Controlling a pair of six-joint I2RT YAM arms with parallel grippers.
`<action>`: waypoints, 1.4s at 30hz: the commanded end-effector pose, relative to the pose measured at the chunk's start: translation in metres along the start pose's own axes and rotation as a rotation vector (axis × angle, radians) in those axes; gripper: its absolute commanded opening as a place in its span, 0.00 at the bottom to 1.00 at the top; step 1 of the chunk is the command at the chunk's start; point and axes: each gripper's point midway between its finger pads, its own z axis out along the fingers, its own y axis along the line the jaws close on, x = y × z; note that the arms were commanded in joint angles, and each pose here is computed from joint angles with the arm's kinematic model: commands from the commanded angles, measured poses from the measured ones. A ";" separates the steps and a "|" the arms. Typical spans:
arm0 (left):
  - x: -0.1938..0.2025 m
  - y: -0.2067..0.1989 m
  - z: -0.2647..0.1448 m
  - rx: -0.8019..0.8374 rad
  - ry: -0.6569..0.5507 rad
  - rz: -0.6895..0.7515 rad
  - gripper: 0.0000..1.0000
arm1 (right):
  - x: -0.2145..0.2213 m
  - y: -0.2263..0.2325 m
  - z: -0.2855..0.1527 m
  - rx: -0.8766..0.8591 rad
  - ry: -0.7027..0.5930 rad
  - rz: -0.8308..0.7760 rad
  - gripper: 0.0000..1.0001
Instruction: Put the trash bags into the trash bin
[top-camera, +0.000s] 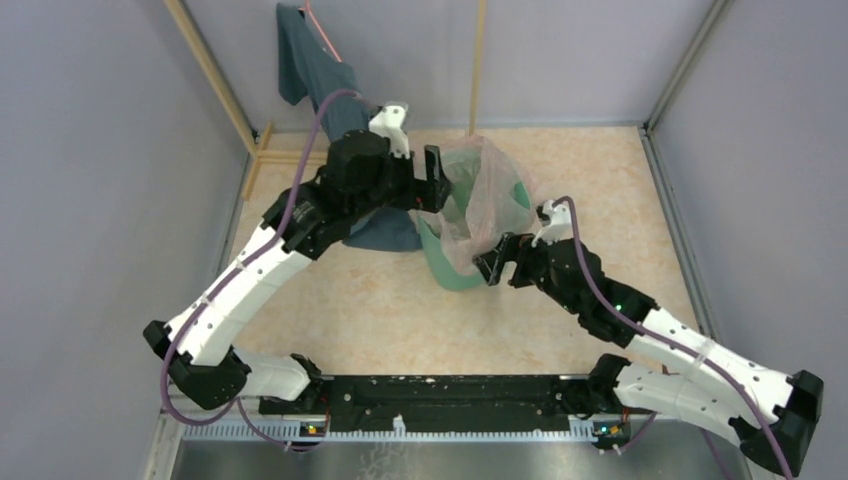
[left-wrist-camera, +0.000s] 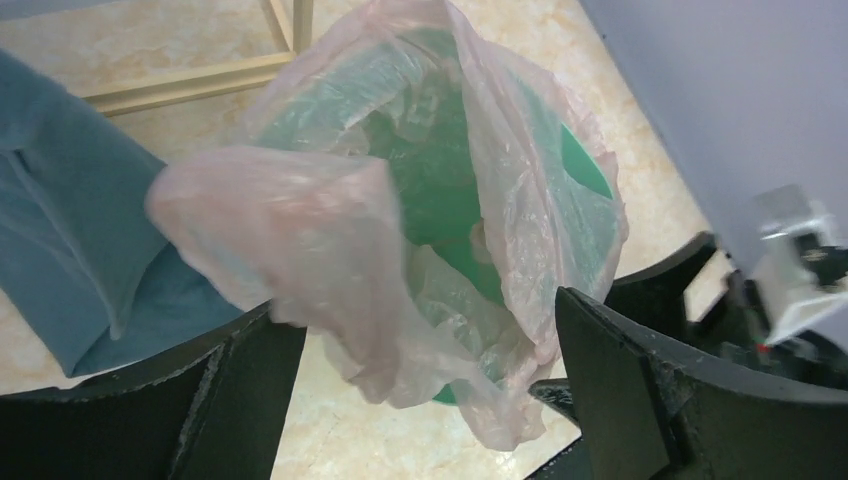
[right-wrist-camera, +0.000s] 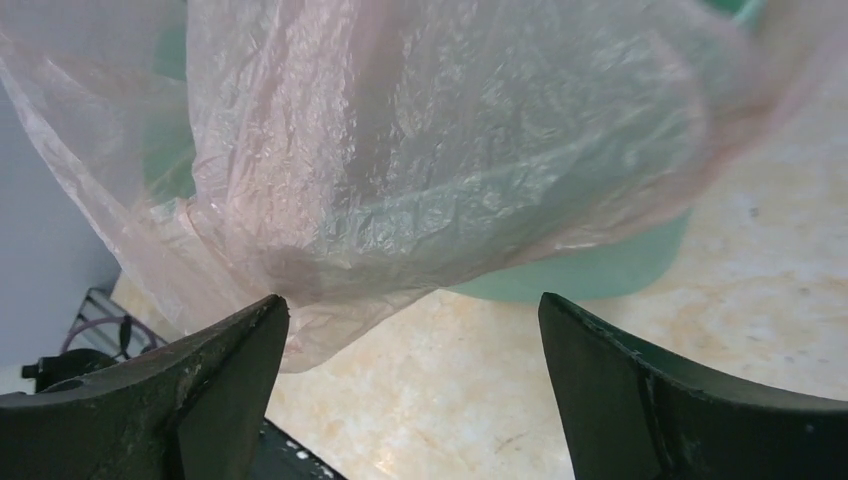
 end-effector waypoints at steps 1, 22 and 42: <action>-0.019 0.012 0.001 -0.160 -0.092 0.031 0.98 | -0.043 -0.013 -0.035 0.120 -0.066 -0.096 0.98; 0.062 0.061 -0.011 -0.229 -0.087 -0.014 0.52 | -0.171 -0.056 0.016 -0.228 -0.040 0.273 0.83; 0.129 0.084 -0.007 -0.257 0.025 -0.070 0.34 | -0.119 -0.125 0.035 0.020 -0.016 0.244 0.07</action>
